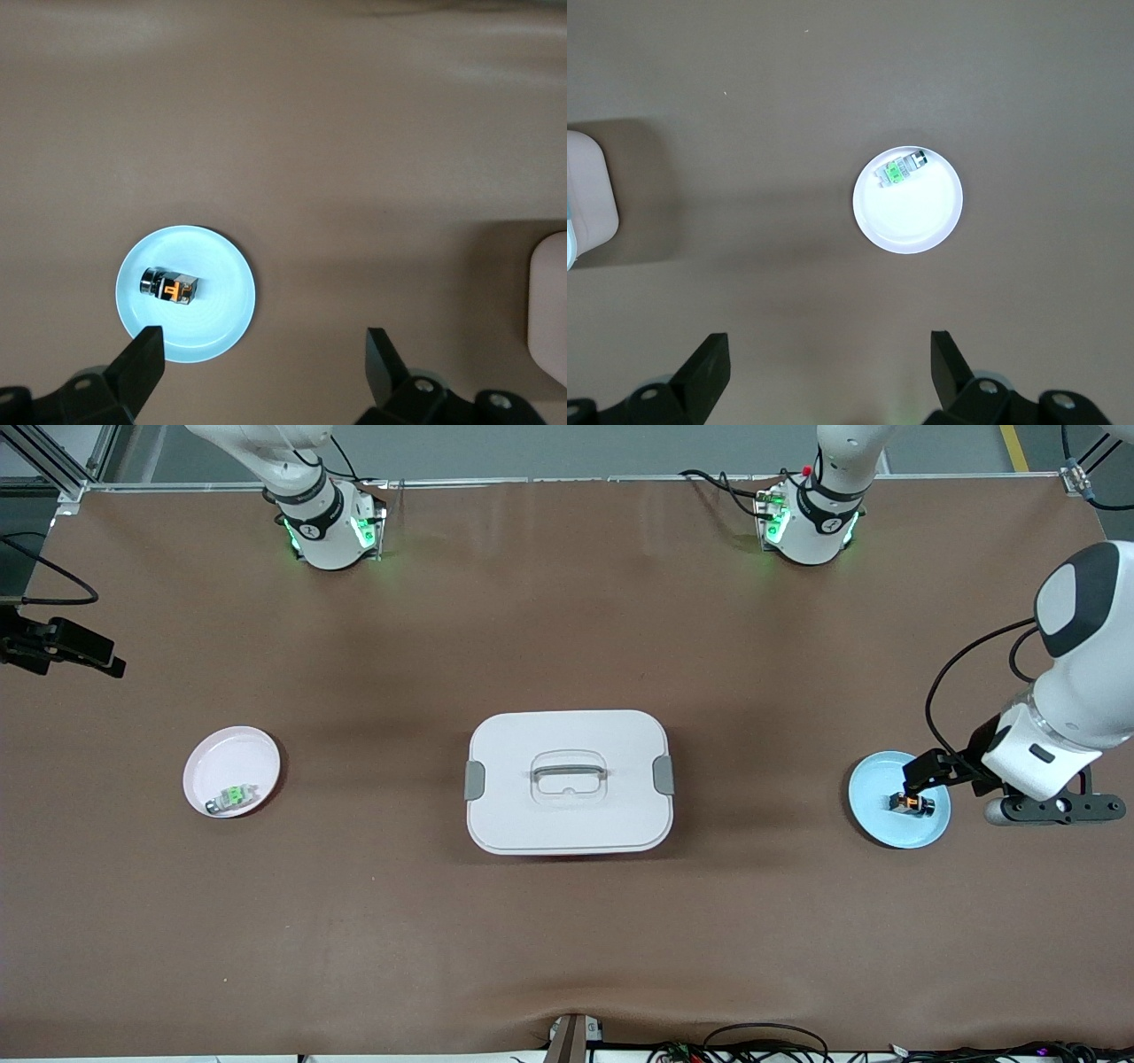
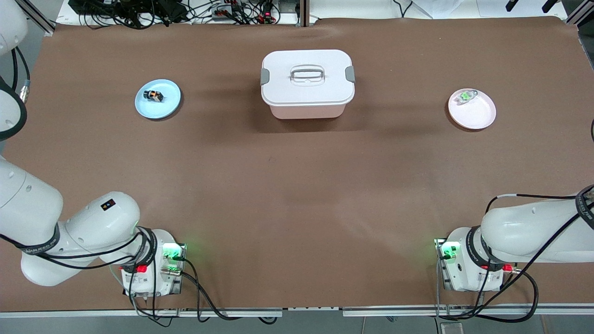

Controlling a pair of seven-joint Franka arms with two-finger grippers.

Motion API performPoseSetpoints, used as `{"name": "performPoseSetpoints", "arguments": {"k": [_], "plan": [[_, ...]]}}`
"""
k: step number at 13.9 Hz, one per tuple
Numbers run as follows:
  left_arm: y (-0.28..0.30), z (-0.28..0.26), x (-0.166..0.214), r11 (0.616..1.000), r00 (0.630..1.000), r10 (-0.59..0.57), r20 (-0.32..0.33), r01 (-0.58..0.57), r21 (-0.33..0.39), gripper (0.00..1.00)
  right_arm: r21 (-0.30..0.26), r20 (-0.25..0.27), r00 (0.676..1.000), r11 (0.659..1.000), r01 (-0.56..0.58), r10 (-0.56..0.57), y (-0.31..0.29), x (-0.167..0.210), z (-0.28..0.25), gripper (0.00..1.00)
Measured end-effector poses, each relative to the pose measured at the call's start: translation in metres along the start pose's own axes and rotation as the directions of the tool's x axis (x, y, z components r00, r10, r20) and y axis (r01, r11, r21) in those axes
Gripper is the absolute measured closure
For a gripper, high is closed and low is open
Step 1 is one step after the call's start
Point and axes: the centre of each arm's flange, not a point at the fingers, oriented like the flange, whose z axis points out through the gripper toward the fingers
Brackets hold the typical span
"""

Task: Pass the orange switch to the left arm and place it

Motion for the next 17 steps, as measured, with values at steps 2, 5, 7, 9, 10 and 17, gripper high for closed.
{"name": "performPoseSetpoints", "arguments": {"k": [2, 5, 7, 9, 10, 17], "plan": [[0.012, -0.004, 0.0, 1.0, 1.0, 0.022, 0.001, -0.022, 0.007, 0.0, 0.0, 0.0, 1.0, 1.0, 0.0, 0.0, 0.0, 0.0, 0.0, 0.0], [0.02, 0.012, 0.004, 0.996, 0.999, 0.043, 0.019, -0.045, 0.074, 0.0, 0.0, 0.001, 1.0, 1.0, 0.001, -0.001, -0.001, 0.0, 0.0, 0.0], [0.023, 0.01, 0.004, 0.993, 0.999, 0.045, 0.017, -0.047, 0.112, 0.0, 0.0, 0.001, 1.0, 1.0, 0.002, -0.002, -0.001, 0.0, 0.0, 0.0], [0.024, -0.007, -0.003, 0.996, 1.0, 0.009, 0.026, -0.011, 0.086, 0.0, 0.0, 0.002, 1.0, 1.0, 0.003, -0.003, -0.001, 0.0, 0.0, 0.0], [0.022, -0.019, -0.007, 0.997, 1.0, -0.007, 0.029, 0.004, 0.078, 0.0, 0.0, 0.002, 1.0, 1.0, 0.003, -0.003, -0.002, 0.0, 0.0, 0.0], [0.039, -0.097, -0.051, 0.989, 0.999, -0.002, 0.049, -0.006, 0.15, 0.0, 0.0, 0.002, 1.0, 1.0, 0.003, -0.003, -0.002, 0.0, 0.0, 0.0]]}}
